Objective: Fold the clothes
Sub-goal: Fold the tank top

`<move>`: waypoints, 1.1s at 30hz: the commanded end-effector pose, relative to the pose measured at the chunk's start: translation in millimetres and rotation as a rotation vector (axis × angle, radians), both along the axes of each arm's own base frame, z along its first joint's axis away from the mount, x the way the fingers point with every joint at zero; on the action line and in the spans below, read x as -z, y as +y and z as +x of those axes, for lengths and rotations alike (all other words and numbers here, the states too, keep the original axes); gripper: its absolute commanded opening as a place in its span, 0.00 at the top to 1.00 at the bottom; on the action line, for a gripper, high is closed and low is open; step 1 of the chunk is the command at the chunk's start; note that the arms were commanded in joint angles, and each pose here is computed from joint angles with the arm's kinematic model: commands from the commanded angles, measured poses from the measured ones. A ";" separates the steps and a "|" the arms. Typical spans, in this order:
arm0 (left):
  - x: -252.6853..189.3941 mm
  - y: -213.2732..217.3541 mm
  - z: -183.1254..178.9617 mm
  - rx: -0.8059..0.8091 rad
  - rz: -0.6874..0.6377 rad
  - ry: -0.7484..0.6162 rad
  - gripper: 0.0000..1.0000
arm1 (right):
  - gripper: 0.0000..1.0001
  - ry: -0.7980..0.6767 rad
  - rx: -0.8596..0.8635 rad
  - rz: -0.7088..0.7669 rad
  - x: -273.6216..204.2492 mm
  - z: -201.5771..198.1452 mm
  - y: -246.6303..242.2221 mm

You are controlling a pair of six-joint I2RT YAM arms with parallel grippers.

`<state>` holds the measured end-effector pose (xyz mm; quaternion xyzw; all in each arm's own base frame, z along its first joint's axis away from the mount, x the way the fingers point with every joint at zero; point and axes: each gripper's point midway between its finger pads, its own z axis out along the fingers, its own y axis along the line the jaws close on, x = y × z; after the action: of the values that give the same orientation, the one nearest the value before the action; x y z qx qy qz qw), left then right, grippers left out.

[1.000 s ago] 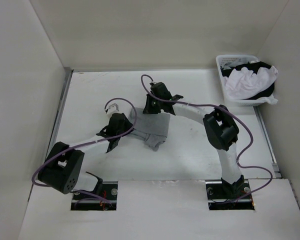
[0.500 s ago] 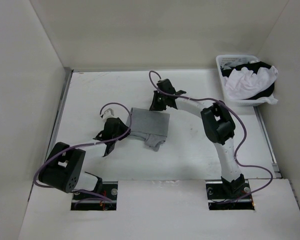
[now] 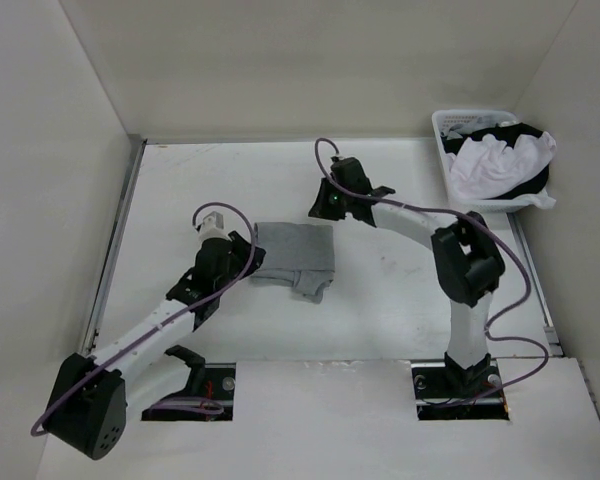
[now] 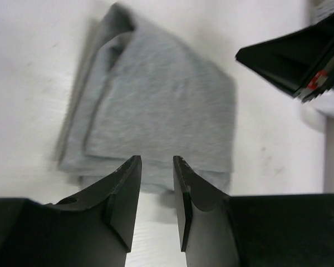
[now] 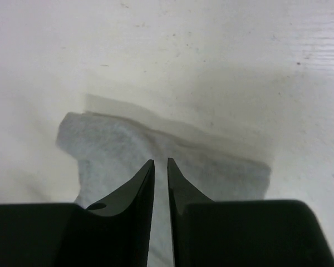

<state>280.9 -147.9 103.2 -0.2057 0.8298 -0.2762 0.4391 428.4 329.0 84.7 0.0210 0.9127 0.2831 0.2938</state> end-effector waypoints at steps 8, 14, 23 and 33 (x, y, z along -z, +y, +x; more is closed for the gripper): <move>-34.8 -46.8 91.4 0.031 -0.078 -0.093 0.80 | 0.92 -0.079 -0.033 0.076 -12.4 -72.9 -9.4; 3.9 -31.6 138.4 -0.020 -0.116 -0.049 0.81 | 0.93 0.009 -0.028 0.065 32.9 -106.6 -15.0; 51.3 13.9 162.2 -0.176 -0.189 0.046 0.81 | 0.91 0.046 0.003 0.066 56.6 -129.5 -28.9; -36.7 3.4 103.7 -0.083 -0.210 -0.175 0.57 | 0.55 -0.134 -0.020 0.170 -27.9 -113.0 -19.9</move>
<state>394.3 -138.1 89.6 -0.2942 0.7825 -0.3262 0.4412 305.3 301.9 58.5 0.0342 0.8974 0.3305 0.2904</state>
